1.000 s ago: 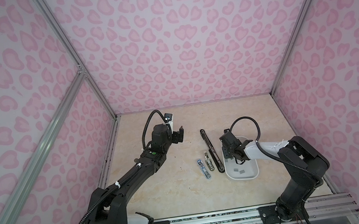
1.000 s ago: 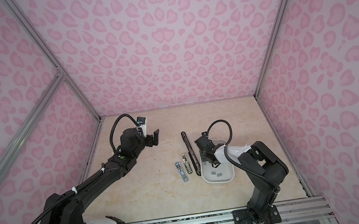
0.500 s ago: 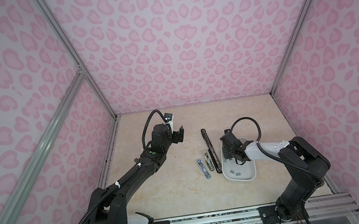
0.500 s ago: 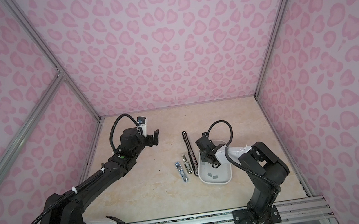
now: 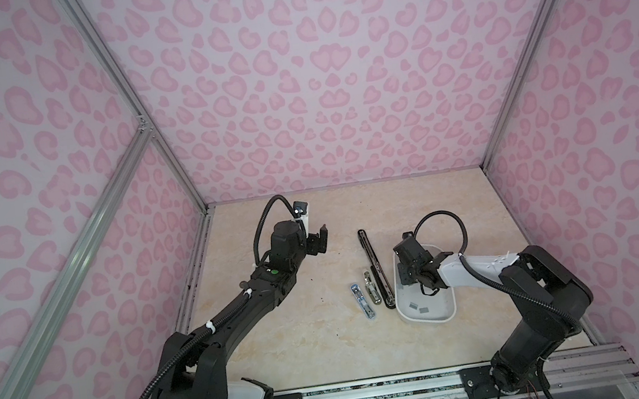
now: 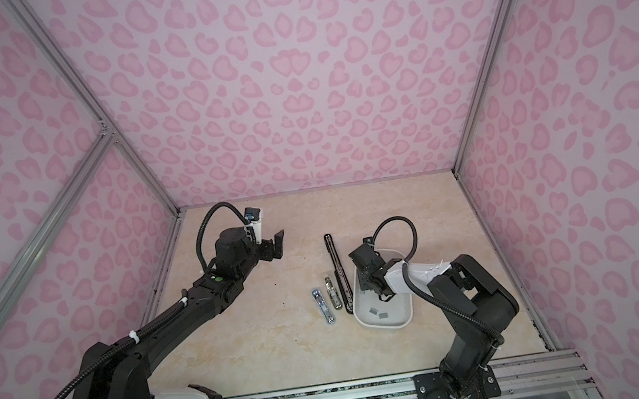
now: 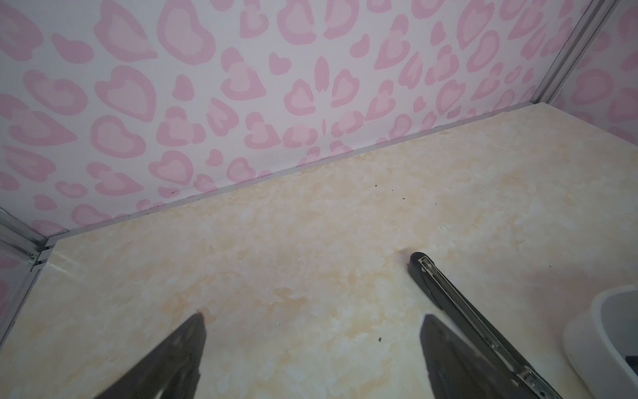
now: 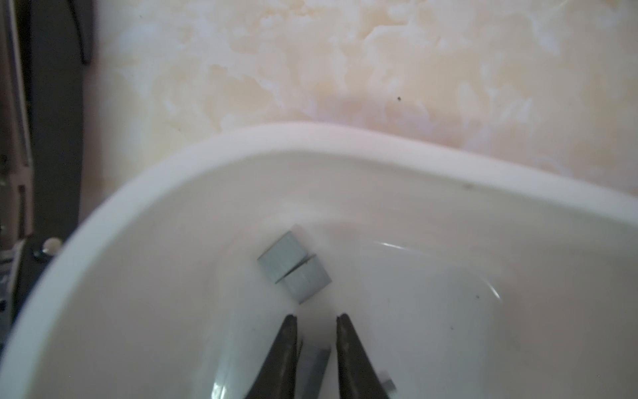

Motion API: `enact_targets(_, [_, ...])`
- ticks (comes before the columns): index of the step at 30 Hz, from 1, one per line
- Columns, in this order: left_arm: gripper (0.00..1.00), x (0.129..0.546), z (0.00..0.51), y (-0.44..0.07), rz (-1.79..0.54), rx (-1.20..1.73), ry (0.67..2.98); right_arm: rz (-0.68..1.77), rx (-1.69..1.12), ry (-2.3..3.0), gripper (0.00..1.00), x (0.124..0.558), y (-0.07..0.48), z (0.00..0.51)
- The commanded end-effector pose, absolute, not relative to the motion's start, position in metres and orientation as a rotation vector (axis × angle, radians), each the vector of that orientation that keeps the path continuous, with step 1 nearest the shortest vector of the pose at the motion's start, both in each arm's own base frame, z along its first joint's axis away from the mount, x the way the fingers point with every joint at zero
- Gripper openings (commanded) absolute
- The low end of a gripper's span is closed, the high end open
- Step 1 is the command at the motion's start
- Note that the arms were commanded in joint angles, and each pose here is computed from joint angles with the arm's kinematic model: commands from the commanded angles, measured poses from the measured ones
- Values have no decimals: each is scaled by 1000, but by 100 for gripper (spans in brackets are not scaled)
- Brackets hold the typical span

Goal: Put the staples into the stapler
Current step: 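Close the right gripper on the grey staple strip and lift it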

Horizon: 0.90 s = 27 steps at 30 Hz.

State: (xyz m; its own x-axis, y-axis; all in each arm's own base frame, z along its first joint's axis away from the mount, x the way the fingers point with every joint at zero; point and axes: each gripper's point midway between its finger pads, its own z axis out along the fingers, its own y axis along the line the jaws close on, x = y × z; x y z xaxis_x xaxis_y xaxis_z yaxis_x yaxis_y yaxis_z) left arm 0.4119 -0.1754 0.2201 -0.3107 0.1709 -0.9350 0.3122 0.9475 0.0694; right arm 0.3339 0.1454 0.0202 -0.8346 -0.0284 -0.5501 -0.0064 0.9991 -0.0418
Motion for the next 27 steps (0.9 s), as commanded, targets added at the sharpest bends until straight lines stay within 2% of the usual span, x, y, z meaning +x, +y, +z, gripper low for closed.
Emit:
enact_targets(1, [97,417,235,-177,-159,338,1849,-68,-13,2608,19,323,141,11])
enact_targets(5, [97,417,235,-178,-161,340,1850,-59,-9,2608,20,322,141,12])
enact_targets(8, [97,416,236,-178,-164,340,1848,-62,6,2606,31,321,139,15])
enact_targets(10, [97,415,235,-178,-166,341,1849,-57,14,2603,33,320,139,17])
enact_targets(15, [97,415,233,-178,-167,342,1852,-35,33,2601,29,316,139,17])
enact_targets(22, [97,413,235,-177,-171,339,1847,-15,47,2610,17,316,143,12])
enact_targets(27, [97,411,236,-177,-177,337,1842,-21,48,2616,18,315,143,9])
